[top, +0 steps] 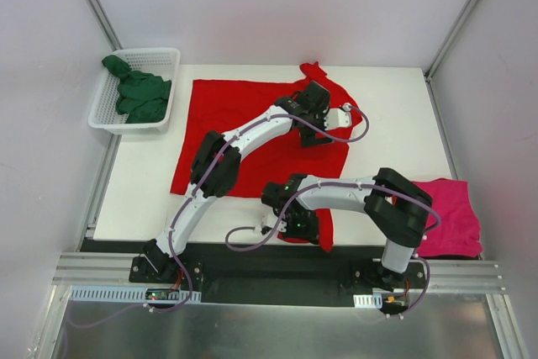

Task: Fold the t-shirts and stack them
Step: Flatten out the tshirt

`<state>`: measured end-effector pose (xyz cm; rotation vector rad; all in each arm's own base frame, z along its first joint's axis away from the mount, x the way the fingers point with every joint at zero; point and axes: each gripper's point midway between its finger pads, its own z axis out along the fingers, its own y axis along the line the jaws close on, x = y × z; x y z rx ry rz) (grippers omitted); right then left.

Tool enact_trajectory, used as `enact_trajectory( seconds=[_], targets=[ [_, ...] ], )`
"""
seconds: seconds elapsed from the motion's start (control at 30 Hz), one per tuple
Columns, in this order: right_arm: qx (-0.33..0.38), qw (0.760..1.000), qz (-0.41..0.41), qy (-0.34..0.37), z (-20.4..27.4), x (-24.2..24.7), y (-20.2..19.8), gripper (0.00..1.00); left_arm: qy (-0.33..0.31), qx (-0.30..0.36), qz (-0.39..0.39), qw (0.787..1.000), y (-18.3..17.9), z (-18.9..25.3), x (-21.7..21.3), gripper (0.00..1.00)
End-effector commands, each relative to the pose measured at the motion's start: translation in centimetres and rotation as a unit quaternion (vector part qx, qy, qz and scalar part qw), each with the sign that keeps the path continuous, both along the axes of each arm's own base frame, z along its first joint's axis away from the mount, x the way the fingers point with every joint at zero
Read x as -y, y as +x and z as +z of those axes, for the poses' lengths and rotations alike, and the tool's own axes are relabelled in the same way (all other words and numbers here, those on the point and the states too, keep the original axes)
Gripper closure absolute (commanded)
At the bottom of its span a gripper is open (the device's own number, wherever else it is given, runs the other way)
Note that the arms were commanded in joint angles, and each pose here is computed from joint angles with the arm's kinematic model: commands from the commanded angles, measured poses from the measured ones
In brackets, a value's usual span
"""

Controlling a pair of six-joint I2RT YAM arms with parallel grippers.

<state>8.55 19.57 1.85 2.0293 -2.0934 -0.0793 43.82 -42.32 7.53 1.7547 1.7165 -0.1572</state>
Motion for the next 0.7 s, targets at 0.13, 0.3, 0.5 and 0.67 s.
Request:
enact_trajectory(
  seconds=[0.13,0.3,0.5,0.67],
  targets=[
    [-0.052,0.998,-0.040,0.001,1.4,-1.3,-1.8,0.75,-0.011,0.012,0.006,1.000,0.0,2.4,-0.4,0.01],
    [-0.039,0.998,-0.053,0.001,2.3,-1.0,-1.2,0.06,-0.003,0.019,0.005,1.000,0.3,2.3,-0.9,0.01],
    [0.009,0.995,-0.097,0.010,2.9,-0.7,1.8,0.01,-0.001,0.025,0.007,1.000,0.6,2.6,-1.0,0.01],
    [0.082,0.989,-0.123,0.004,2.8,0.6,5.6,0.08,0.003,0.027,0.012,1.000,0.6,2.6,-1.3,0.01]
  ],
)
